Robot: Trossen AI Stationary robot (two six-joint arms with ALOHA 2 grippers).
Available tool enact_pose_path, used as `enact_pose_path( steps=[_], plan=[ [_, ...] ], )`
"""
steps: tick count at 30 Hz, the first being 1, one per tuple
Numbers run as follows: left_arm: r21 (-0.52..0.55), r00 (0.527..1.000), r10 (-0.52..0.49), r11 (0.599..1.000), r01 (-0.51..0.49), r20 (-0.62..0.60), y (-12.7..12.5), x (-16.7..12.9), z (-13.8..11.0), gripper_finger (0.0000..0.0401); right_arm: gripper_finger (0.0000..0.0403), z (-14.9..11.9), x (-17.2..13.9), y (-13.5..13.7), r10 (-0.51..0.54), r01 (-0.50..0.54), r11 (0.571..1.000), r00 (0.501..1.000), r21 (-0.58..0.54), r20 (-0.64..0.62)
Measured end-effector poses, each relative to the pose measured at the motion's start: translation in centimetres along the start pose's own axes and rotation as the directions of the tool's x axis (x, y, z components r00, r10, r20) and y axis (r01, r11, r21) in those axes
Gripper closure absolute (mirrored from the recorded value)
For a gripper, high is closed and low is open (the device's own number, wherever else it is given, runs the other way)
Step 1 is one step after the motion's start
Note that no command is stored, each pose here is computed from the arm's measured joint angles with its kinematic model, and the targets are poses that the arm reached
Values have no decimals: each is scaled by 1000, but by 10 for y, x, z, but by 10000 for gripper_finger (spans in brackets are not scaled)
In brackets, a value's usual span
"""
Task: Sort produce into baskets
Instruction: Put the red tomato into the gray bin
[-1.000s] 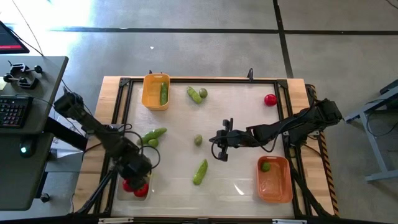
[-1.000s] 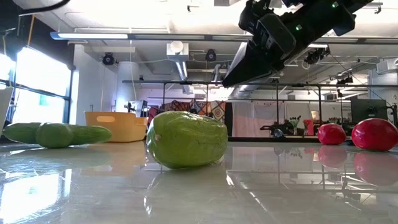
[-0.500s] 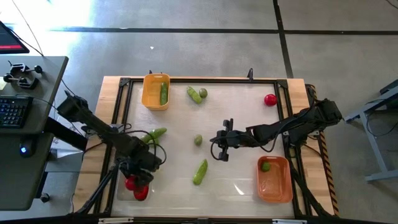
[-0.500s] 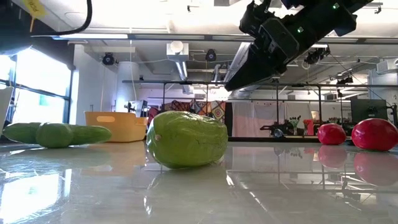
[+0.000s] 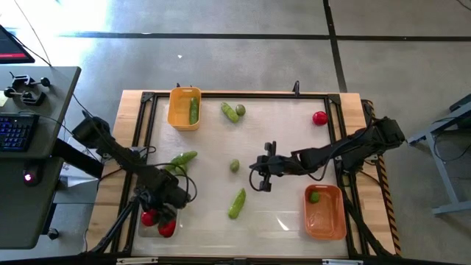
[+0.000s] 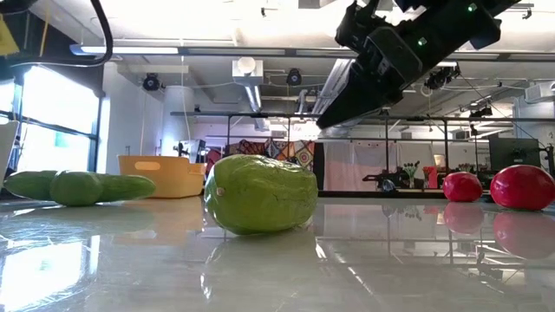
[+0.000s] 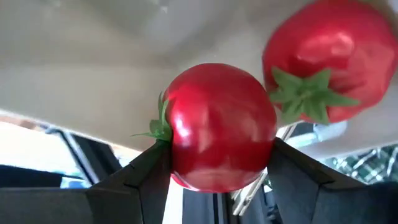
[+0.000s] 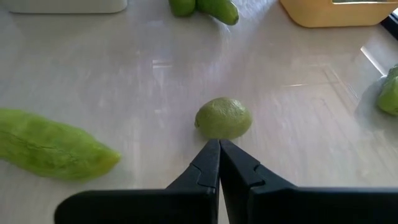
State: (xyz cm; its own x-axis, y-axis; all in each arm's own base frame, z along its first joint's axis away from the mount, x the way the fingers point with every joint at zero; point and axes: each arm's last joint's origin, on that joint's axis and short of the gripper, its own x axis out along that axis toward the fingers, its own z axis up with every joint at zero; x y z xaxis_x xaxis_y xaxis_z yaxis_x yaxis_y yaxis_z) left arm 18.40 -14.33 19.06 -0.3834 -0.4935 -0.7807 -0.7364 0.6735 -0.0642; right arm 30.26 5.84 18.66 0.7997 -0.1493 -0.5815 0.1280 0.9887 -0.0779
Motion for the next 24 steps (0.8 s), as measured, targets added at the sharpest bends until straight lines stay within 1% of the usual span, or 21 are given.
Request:
enact_pose_path(
  steps=[6,13,19,24],
  plan=[
    [100,1000,11,995,-9,-19,-1,3,0,193,403,0,-1,3,2,-2,1000,1000,-6,2],
    [225,999,19,974,-12,-28,-2,6,-2,165,403,-1,-1,3,1,-1,1000,1000,-9,-6],
    [247,999,20,969,-12,-27,-2,6,-2,134,403,-2,-1,3,-1,1,1000,1000,-11,-13],
    [280,999,18,960,-9,-29,-2,5,-2,118,403,-2,-1,3,-2,2,1000,1000,-12,-14]
  ],
)
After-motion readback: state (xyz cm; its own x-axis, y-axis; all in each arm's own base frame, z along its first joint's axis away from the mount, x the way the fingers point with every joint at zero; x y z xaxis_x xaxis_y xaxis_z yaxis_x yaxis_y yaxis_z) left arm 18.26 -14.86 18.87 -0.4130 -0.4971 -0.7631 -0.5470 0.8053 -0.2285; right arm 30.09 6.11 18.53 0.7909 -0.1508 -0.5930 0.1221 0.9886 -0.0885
